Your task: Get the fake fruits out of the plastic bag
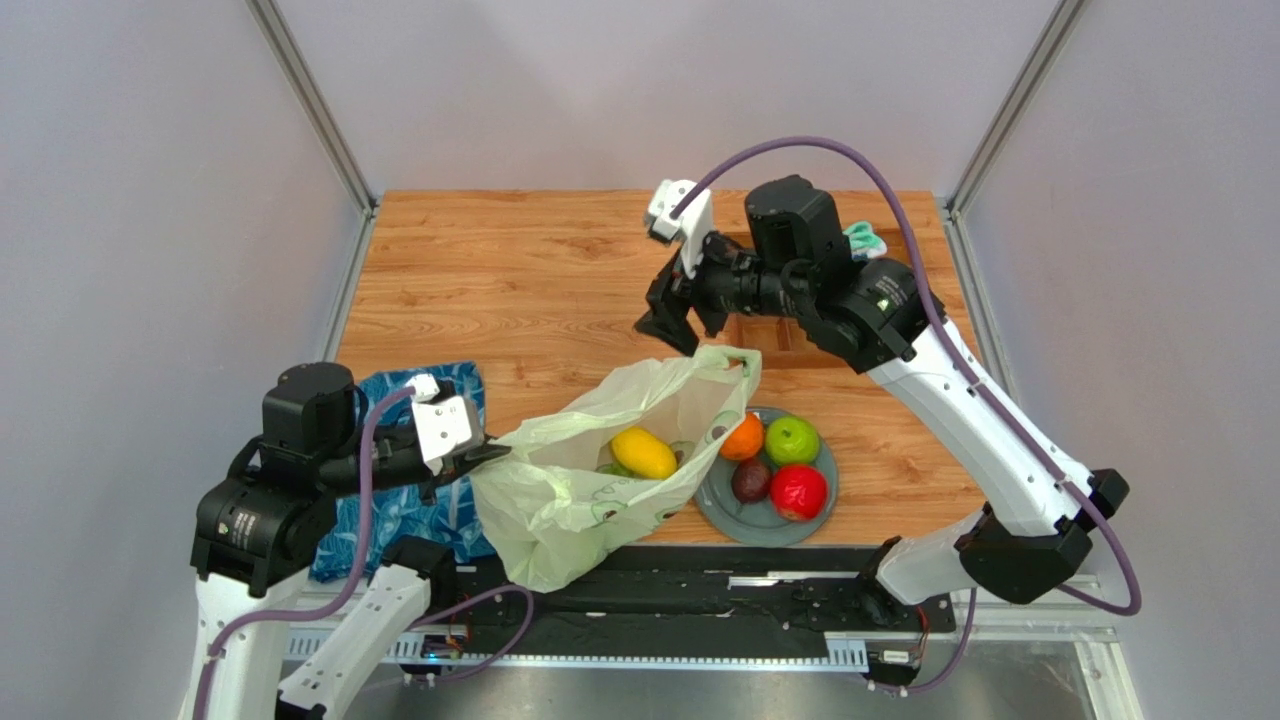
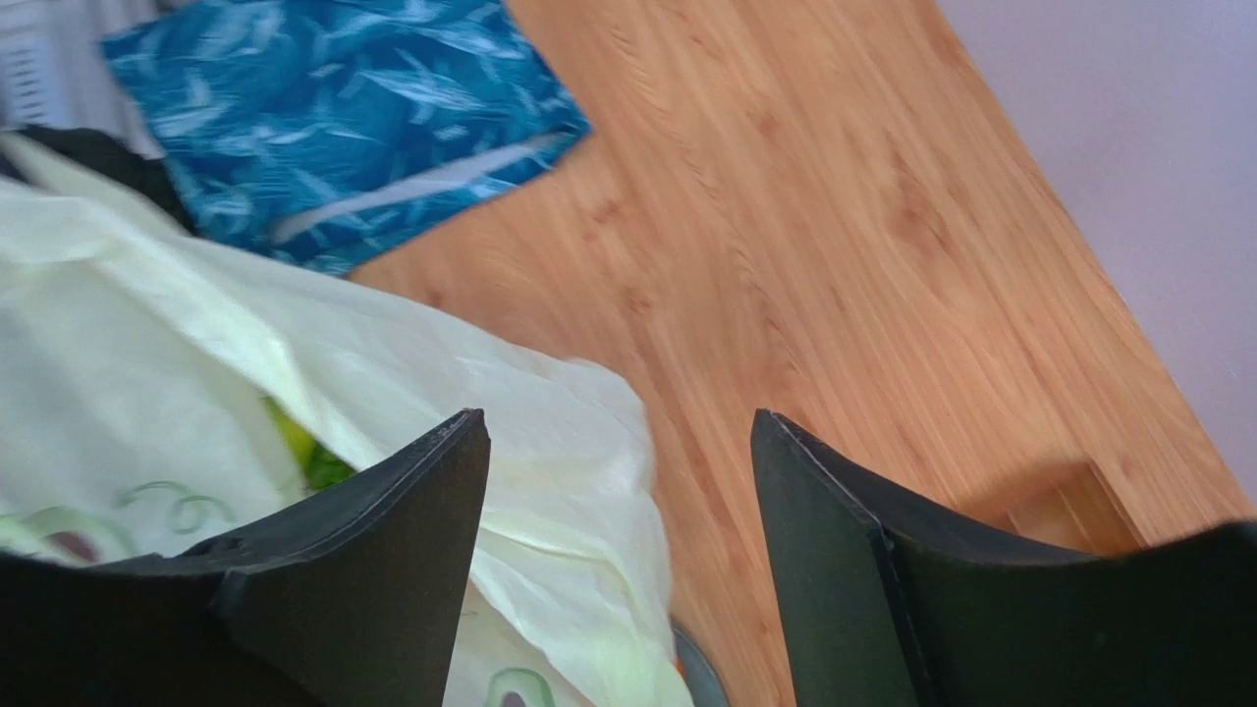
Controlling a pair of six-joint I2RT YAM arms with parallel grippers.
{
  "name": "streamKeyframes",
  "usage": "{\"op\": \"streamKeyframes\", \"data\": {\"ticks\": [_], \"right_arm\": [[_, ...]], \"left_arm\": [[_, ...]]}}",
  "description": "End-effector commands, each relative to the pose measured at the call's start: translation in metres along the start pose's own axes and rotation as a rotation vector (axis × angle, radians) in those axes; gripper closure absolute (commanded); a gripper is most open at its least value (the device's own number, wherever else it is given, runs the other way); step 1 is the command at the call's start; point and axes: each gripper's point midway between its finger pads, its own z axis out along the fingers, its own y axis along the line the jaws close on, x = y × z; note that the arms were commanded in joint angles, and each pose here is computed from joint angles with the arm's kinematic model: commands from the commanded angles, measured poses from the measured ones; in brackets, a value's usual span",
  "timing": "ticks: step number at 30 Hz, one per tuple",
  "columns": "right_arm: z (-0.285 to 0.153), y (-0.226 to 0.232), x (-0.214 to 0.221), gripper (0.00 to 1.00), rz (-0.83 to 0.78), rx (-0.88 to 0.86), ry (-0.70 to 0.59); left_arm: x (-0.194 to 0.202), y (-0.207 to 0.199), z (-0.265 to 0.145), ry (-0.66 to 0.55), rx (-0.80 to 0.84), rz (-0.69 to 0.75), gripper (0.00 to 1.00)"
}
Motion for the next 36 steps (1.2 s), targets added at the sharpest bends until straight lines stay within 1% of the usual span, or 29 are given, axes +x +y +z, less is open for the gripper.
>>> {"op": "streamKeyframes", "data": {"ticks": [1,3,4,5,6,7,8,9,10,12,13,15,18,19,20,22,24,26,29,32,33,36], "right_arm": [[0.003,0.080,0.005,0.34,-0.074,-0.321,0.026],[0.009,0.098,0.017,0.40,-0.092,-0.389,0.058],[0.013,0.101,0.021,0.47,-0.087,-0.413,0.064],[0.014,0.101,0.026,0.50,-0.096,-0.427,0.090],[0.025,0.103,0.037,0.53,-0.098,-0.456,0.138],[0.021,0.109,0.046,0.58,-0.092,-0.500,0.189],[0.021,0.108,0.038,0.60,-0.130,-0.519,0.173],[0.019,0.113,0.036,0.61,-0.131,-0.556,0.175],[0.023,0.116,0.046,0.63,-0.118,-0.589,0.224],[0.023,0.121,0.043,0.65,-0.135,-0.618,0.220],[0.024,0.123,0.050,0.67,-0.126,-0.636,0.253],[0.026,0.127,0.059,0.68,-0.138,-0.654,0.277],[0.022,0.129,0.069,0.70,-0.154,-0.669,0.292],[0.025,0.128,0.065,0.71,-0.171,-0.658,0.269],[0.017,0.128,0.056,0.71,-0.194,-0.637,0.227],[0.018,0.129,0.050,0.70,-0.227,-0.597,0.181],[0.005,0.133,0.039,0.69,-0.274,-0.596,0.121],[-0.002,0.142,0.040,0.69,-0.303,-0.619,0.119],[-0.005,0.146,0.052,0.71,-0.313,-0.667,0.165],[0.003,0.152,0.069,0.75,-0.281,-0.709,0.229],[0.006,0.153,0.072,0.77,-0.275,-0.716,0.237],[0.022,0.150,0.081,0.78,-0.272,-0.663,0.245]], "left_arm": [[-0.017,0.006,0.003,-0.051,0.006,-0.009,1.00],[-0.020,0.009,0.004,-0.066,-0.005,-0.020,1.00],[-0.021,0.010,0.005,-0.069,-0.007,-0.031,1.00],[-0.022,0.011,0.005,-0.074,-0.008,-0.032,1.00],[-0.023,0.012,0.005,-0.076,-0.013,-0.034,1.00],[-0.024,0.012,0.005,-0.078,-0.017,-0.039,1.00],[-0.024,0.014,0.006,-0.079,-0.020,-0.039,1.00],[-0.025,0.015,0.006,-0.081,-0.021,-0.039,1.00],[-0.025,0.016,0.007,-0.082,-0.021,-0.042,1.00],[-0.027,0.017,0.008,-0.086,-0.016,-0.042,1.00],[-0.027,0.017,0.009,-0.086,-0.018,-0.050,1.00],[-0.029,0.021,0.009,-0.092,-0.030,-0.052,1.00],[-0.029,0.025,0.013,-0.095,-0.032,-0.075,1.00],[-0.028,0.025,0.015,-0.093,-0.025,-0.084,1.00],[-0.027,0.026,0.016,-0.091,-0.020,-0.090,1.00],[-0.025,0.027,0.019,-0.090,-0.016,-0.102,1.00],[-0.022,0.028,0.021,-0.082,-0.016,-0.109,1.00],[-0.021,0.033,0.024,-0.079,-0.027,-0.109,1.00],[-0.023,0.041,0.029,-0.082,-0.031,-0.130,1.00],[-0.030,0.046,0.031,-0.091,-0.026,-0.137,1.00],[-0.035,0.048,0.029,-0.098,-0.035,-0.143,1.00],[-0.043,0.046,0.025,-0.102,-0.031,-0.139,1.00]]}}
